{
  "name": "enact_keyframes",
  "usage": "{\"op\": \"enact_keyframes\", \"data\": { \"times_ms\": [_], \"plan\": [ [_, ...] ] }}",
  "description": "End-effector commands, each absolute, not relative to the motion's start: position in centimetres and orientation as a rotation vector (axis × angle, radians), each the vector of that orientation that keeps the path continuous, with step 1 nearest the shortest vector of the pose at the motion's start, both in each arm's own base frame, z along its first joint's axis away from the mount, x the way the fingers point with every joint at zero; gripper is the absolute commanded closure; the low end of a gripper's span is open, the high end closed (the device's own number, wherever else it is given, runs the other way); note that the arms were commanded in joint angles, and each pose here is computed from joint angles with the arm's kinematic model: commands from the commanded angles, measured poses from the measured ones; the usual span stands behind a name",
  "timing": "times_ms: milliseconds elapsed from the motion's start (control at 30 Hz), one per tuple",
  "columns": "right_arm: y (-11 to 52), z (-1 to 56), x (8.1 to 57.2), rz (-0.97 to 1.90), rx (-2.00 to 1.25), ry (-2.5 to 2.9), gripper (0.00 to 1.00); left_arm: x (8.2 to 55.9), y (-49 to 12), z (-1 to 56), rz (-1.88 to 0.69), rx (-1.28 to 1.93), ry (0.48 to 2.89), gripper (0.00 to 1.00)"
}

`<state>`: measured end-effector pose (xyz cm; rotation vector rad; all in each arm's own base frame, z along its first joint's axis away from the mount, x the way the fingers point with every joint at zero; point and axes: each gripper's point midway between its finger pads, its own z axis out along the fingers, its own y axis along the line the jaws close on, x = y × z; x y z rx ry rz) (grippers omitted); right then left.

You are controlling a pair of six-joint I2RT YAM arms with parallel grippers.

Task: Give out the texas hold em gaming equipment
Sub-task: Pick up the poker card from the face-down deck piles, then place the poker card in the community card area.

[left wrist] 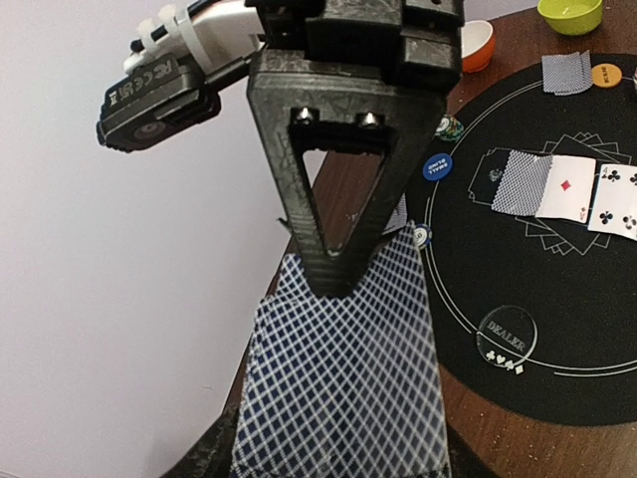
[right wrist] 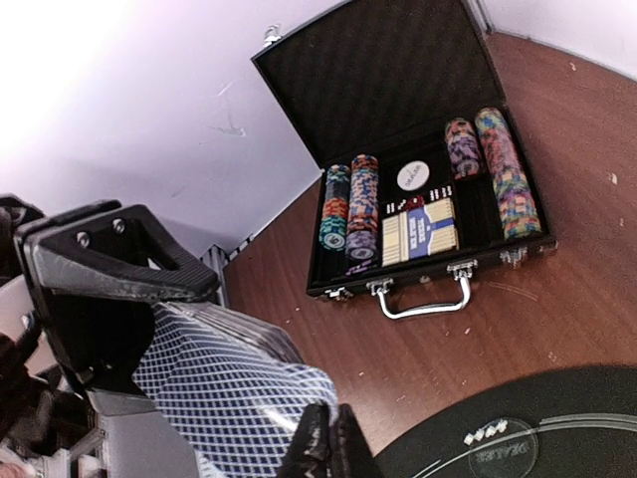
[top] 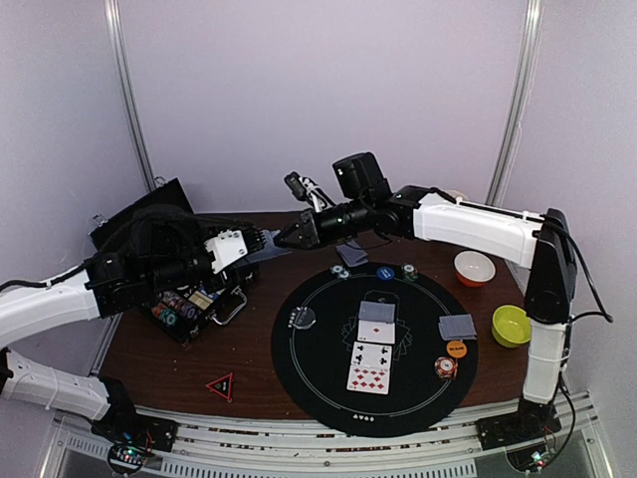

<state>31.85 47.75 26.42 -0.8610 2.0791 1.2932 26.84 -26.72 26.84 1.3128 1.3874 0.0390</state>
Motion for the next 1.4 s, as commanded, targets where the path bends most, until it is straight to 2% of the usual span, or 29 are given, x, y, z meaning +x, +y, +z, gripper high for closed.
{"op": "enact_keyframes", "data": {
  "times_ms": [0, 133, 300, 367, 500, 633, 900, 1367],
  "plan": [
    [46.1, 28.1, 32.4, 1.267, -0.836, 2.082, 1.0, 26.9, -27.1, 29.3, 0.026, 1.25, 1.31, 0.48],
    [43.7, 28.5, 33.4, 1.202, -0.799, 2.106, 1.0, 27.0, -27.1, 29.2, 0.03, 1.251, 1.315, 0.48],
    [36.3, 28.8, 36.4, 1.108, -0.635, 2.127, 1.0, 27.1, -27.0, 28.0, 0.022, 1.248, 1.344, 0.48],
    [32.2, 26.8, 37.7, 1.04, -0.529, 2.162, 1.0, 27.1, -27.2, 27.3, 0.008, 1.247, 1.357, 0.48],
    [26.8, 18.3, 38.4, 0.89, -0.393, 2.343, 1.0, 27.0, -27.4, 26.1, -0.032, 1.225, 1.374, 0.48],
    [26.3, 13.1, 39.4, 0.904, -0.327, 2.422, 1.0, 27.0, -27.6, 24.6, -0.082, 1.182, 1.408, 0.48],
    [24.0, 7.0, 41.2, 0.815, -0.158, 2.498, 1.0, 27.1, -26.7, 22.0, -0.14, 1.046, 1.473, 0.48],
    [21.7, 3.2, 40.8, 0.798, -0.041, 2.541, 1.0, 27.6, -25.7, 20.1, -0.099, 1.008, 1.519, 0.48]
  ]
}}
